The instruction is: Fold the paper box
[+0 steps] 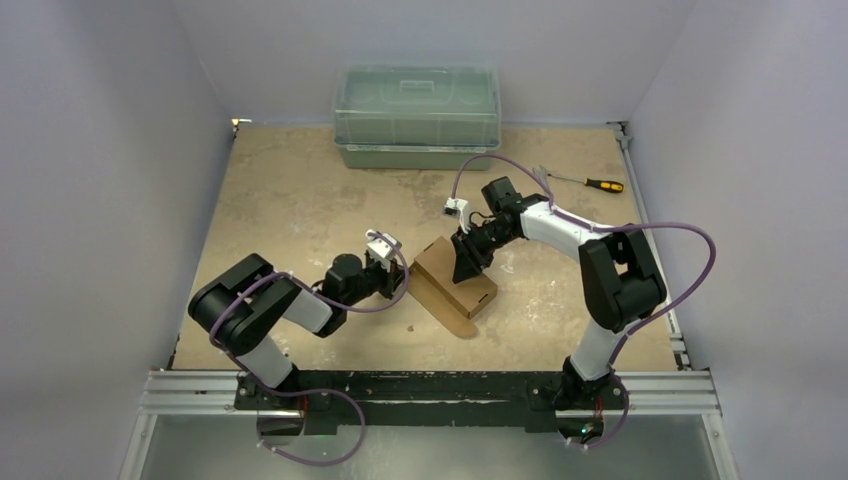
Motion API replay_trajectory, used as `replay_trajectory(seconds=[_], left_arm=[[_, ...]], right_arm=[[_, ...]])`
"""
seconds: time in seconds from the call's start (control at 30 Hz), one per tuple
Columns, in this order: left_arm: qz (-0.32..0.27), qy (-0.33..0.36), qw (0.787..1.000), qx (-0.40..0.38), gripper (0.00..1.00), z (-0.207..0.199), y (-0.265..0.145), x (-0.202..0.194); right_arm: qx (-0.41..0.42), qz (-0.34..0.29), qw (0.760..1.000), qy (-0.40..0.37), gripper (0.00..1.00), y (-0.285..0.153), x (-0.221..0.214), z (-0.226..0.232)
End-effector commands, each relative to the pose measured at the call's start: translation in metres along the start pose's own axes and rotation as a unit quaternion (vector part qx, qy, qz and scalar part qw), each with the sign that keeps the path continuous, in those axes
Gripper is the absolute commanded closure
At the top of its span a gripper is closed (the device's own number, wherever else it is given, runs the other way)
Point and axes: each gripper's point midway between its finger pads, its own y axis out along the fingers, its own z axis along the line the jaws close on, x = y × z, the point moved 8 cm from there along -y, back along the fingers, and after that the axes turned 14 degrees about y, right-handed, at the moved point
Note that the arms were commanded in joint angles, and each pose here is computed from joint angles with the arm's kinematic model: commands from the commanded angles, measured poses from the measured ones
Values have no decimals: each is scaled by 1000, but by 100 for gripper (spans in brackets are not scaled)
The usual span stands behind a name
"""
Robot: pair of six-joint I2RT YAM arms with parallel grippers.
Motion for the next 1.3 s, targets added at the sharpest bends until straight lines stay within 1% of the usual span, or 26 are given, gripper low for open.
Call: replay_trajectory(seconds=[0.0, 0.27, 0.67, 0.93, 1.27], left_arm=[[-35, 17, 999, -7, 100, -6, -5, 10], [-33, 26, 999, -11, 100, -7, -3, 10], [-6, 46, 999, -8, 100, -2, 8, 17], [5, 41, 999, 2, 100, 1, 12, 21], [9, 58, 998, 7, 100, 5, 16, 39]], right_arm=[[-74, 40, 996, 9, 63, 12, -15, -27], [-73, 41, 996, 9, 63, 12, -16, -27], [-71, 43, 997, 10, 63, 13, -16, -27], [-71, 43, 996, 10, 63, 13, -16, -27], [-71, 45, 996, 12, 63, 13, -17, -27]])
